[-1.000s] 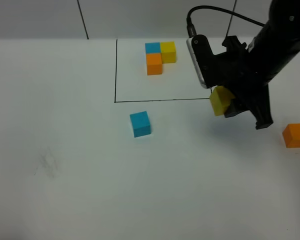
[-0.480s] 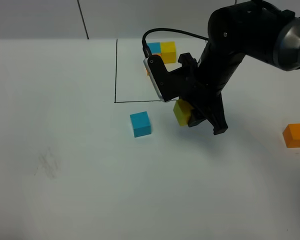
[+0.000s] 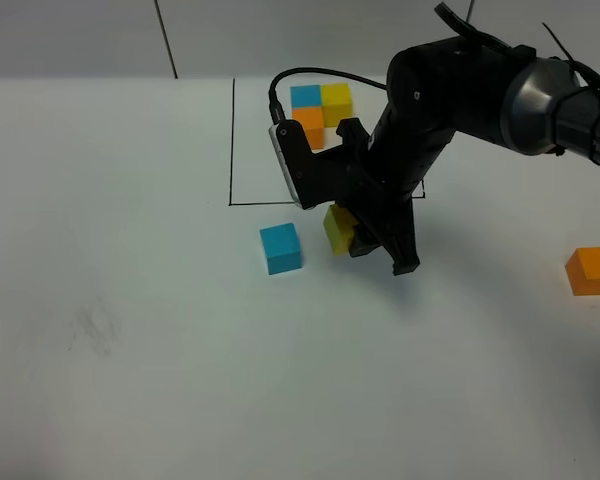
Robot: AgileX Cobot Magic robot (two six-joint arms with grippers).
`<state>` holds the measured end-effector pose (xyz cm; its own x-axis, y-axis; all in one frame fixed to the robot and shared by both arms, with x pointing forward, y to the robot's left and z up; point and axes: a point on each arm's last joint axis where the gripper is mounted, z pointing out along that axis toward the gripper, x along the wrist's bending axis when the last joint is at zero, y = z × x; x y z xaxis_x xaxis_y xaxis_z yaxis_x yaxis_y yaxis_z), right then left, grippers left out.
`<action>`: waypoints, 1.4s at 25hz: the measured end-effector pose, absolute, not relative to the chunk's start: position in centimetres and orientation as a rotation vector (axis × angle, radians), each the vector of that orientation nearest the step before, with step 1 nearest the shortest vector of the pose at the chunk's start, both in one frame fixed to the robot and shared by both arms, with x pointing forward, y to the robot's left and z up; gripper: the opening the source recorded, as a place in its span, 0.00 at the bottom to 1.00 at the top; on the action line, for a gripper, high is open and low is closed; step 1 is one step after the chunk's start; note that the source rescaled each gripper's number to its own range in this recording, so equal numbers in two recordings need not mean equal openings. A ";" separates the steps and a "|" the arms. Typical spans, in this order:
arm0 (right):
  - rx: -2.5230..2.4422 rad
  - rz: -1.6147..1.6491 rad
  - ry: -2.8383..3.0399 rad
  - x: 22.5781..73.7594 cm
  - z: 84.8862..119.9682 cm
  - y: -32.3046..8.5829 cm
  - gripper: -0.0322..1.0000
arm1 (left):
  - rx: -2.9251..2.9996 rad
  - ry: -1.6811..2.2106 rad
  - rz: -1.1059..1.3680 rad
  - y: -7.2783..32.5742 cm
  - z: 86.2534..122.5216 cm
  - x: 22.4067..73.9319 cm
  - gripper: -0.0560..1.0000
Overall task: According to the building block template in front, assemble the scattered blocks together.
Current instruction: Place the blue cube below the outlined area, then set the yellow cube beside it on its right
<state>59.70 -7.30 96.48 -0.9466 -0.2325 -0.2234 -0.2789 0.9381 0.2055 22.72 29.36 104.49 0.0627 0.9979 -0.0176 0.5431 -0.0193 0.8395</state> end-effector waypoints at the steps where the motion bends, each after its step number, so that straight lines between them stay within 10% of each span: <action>1: -0.387 0.350 2.898 59.9 96.4 -7.1 0.53 | 1.648 1.563 0.831 29.4 104.5 22.7 0.06; 35: -0.311 0.294 2.993 63.6 93.5 -4.7 0.53 | 1.648 1.563 0.831 29.4 104.5 22.7 0.06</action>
<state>63.56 -4.73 93.46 -0.9720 -0.1913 -0.1362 -0.2142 0.9601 0.1799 22.72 29.36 104.49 0.0627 0.9979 -0.0176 0.5431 -0.0193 0.8395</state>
